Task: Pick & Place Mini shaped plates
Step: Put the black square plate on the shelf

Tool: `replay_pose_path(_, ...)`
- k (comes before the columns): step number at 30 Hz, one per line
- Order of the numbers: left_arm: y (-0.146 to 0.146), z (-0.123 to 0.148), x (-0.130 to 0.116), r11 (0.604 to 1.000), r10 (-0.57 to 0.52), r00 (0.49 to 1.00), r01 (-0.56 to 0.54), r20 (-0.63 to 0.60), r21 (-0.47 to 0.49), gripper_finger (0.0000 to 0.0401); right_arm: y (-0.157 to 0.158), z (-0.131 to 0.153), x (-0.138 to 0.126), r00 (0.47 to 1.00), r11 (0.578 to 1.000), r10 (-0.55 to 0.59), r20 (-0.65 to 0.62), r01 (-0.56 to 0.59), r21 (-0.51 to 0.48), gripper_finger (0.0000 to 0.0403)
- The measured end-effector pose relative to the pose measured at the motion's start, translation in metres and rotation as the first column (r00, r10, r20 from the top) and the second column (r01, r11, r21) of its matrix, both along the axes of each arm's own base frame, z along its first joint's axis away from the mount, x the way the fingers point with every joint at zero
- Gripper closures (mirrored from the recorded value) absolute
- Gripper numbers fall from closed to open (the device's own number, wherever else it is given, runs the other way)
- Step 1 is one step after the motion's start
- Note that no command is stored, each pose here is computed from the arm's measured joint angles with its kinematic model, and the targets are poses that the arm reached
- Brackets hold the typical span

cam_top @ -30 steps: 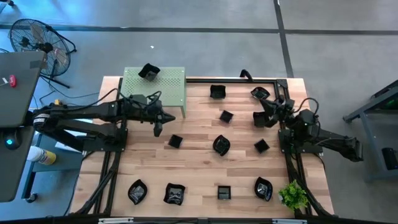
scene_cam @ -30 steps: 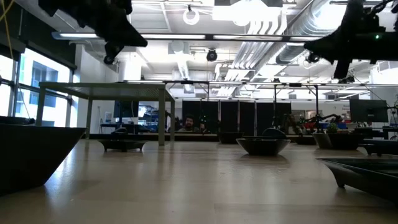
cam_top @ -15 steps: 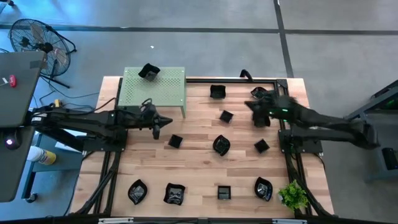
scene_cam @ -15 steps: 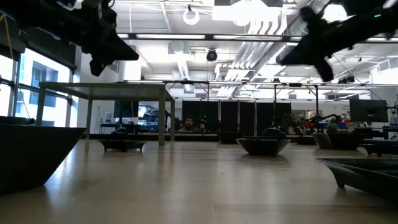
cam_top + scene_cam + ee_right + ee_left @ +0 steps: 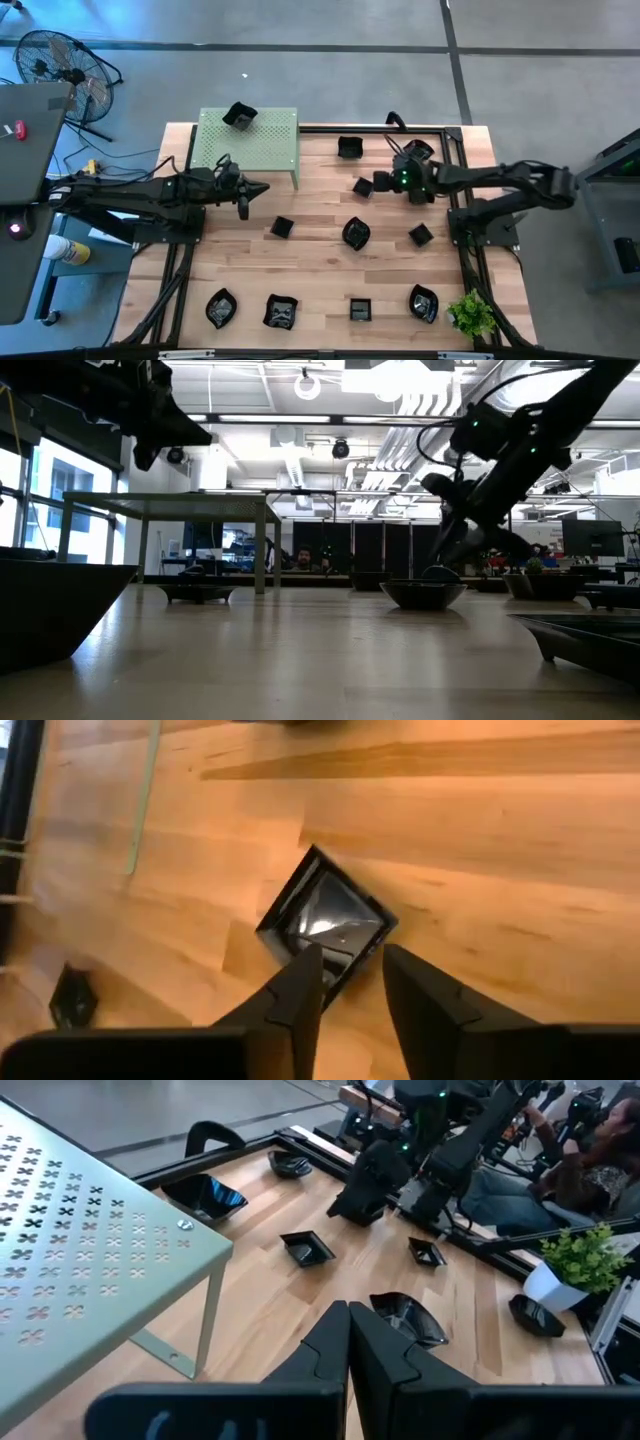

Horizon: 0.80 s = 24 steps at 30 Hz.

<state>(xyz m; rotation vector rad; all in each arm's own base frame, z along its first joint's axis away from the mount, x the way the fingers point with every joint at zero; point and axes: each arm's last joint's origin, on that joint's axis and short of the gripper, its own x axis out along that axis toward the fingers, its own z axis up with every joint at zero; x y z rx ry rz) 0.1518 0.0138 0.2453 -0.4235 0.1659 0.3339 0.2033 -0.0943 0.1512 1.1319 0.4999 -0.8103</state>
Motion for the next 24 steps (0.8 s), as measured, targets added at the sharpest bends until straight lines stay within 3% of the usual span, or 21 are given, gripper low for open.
replay_pose_path(11, 0.0, -0.001, 0.0, 1.0, 0.004, 1.0, -0.004, -0.008, 0.002, 0.0401, -0.012, -0.036, 0.015, 1.0, 0.997, -0.005, -0.022, 0.007, 0.078, 0.0318)
replay_pose_path(24, 0.0, -0.001, 0.0, 1.0, 0.016, 1.0, -0.015, -0.009, 0.005, 0.0401, -0.013, -0.034, 0.018, 1.0, 0.998, 0.004, 0.018, -0.005, 0.069, 0.0398)
